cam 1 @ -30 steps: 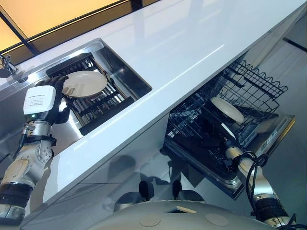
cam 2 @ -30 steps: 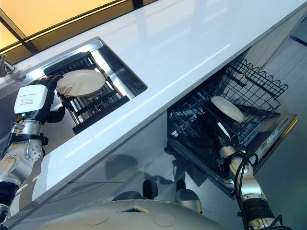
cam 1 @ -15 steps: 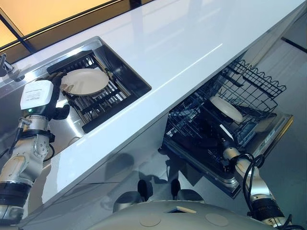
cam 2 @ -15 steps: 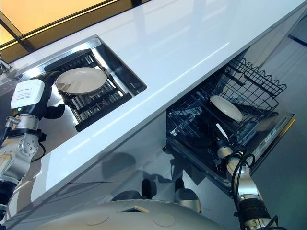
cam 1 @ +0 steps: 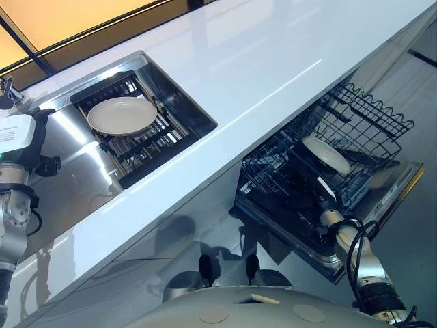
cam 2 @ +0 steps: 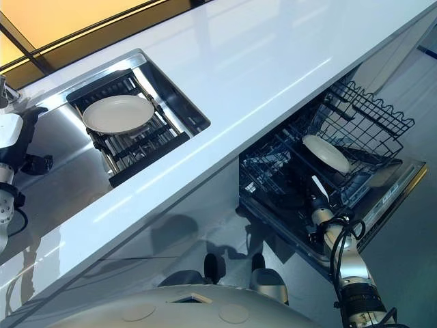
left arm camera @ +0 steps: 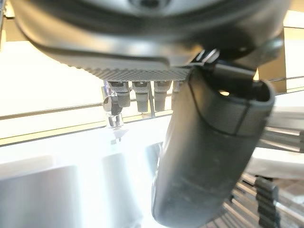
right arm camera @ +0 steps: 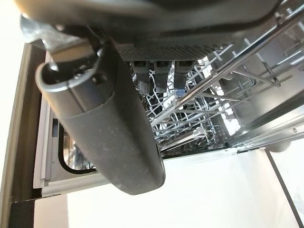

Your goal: Pick up plates and place into dishwasher.

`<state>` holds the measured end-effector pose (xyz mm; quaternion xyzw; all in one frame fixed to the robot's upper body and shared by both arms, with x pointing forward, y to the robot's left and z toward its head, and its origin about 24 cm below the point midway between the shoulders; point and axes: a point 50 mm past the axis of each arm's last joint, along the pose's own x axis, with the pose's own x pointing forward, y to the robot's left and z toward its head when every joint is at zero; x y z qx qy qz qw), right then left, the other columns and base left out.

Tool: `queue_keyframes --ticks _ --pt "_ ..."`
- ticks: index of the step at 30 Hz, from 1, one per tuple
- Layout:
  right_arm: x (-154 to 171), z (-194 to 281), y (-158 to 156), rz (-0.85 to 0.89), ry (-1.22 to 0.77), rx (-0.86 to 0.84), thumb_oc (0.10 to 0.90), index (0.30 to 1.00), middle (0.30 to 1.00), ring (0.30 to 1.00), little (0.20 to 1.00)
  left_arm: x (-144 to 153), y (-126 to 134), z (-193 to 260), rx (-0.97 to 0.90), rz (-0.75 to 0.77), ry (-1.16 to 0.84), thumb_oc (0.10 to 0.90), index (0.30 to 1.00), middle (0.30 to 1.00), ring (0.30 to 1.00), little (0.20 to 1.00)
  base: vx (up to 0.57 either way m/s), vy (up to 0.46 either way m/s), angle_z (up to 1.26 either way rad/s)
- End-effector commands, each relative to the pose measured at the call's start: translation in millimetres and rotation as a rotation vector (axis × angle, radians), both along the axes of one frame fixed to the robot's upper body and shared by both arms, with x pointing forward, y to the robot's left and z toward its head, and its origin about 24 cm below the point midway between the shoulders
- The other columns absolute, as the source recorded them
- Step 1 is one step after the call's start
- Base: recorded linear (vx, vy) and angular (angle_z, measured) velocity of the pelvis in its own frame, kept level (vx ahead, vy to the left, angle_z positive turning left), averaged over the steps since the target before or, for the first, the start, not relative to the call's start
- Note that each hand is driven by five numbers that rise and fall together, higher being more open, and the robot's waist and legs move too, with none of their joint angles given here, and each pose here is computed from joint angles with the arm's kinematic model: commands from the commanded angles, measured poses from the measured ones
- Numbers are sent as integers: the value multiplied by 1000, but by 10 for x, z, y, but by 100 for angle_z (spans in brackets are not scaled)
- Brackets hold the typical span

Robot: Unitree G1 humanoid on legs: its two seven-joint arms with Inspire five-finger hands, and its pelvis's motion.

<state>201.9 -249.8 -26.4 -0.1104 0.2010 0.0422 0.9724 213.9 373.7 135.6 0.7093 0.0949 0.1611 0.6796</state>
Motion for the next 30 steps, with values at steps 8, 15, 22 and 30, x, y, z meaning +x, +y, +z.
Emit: queue_keyframes --ticks 8,15,22,30 --pt "279 435 56 11 -265 4 800 900 900 900 900 185 -293 970 88 -261 -524 800 900 900 900 900 5 -21 3" --pt "248 368 90 7 -243 8 800 900 900 900 900 229 -496 1060 69 -349 -607 800 900 900 900 900 0 0 0" --pt "204 313 113 11 -222 13 800 900 900 900 900 300 -640 1064 43 -416 -561 800 900 900 900 900 1 -3 0" --pt "213 282 156 24 -206 13 800 900 900 900 900 480 -794 854 3 -454 -374 800 900 900 900 900 1 -2 0"
